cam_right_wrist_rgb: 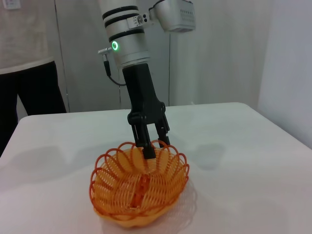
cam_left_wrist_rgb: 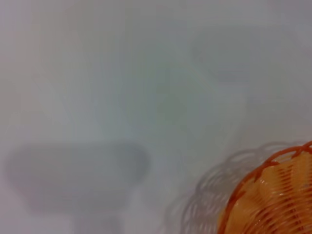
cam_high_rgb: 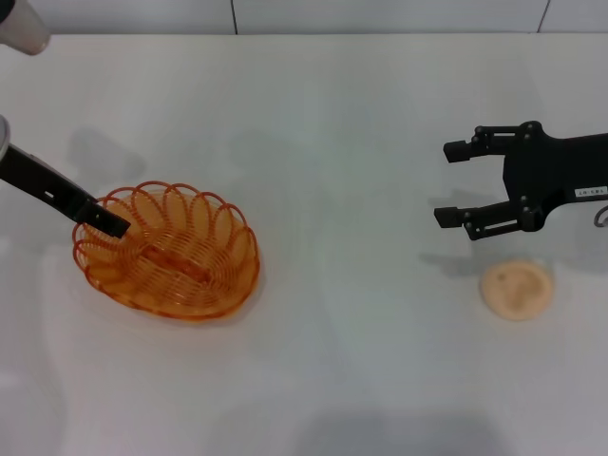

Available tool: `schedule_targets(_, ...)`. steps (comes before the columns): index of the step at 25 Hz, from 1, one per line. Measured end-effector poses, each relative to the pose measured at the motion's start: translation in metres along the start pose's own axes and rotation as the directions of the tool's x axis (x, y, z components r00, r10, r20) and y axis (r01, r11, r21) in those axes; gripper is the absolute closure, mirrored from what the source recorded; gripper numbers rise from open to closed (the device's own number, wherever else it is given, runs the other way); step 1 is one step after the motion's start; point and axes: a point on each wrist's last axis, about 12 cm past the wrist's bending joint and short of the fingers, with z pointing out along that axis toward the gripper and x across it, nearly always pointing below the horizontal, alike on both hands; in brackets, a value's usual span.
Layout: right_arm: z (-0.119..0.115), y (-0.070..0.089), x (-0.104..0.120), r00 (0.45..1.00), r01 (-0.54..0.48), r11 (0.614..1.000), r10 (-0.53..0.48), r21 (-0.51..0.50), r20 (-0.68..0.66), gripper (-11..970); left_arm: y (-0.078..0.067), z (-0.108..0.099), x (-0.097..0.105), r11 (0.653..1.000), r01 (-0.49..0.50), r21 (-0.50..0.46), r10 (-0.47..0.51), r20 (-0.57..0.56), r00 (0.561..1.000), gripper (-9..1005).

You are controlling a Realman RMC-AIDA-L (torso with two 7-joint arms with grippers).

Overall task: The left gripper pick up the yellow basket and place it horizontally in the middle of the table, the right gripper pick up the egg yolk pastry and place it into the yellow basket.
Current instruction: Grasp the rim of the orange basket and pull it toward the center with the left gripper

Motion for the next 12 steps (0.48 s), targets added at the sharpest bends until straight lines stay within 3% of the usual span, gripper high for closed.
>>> schedule_targets(6,0.000,0.000,0.001,1.000,0.001,1.000,-0.001,0.000,0.000,117,0.001,0.010,0.005,1.000,0.018,0.004,-0.018,-0.006,1.000,310)
schedule_targets(12,0.001,0.001,0.001,1.000,0.008,1.000,-0.008,-0.003,0.003,118,0.001,0.012,0.003,0.999,0.034,0.006,-0.034,0.020,0.999,549)
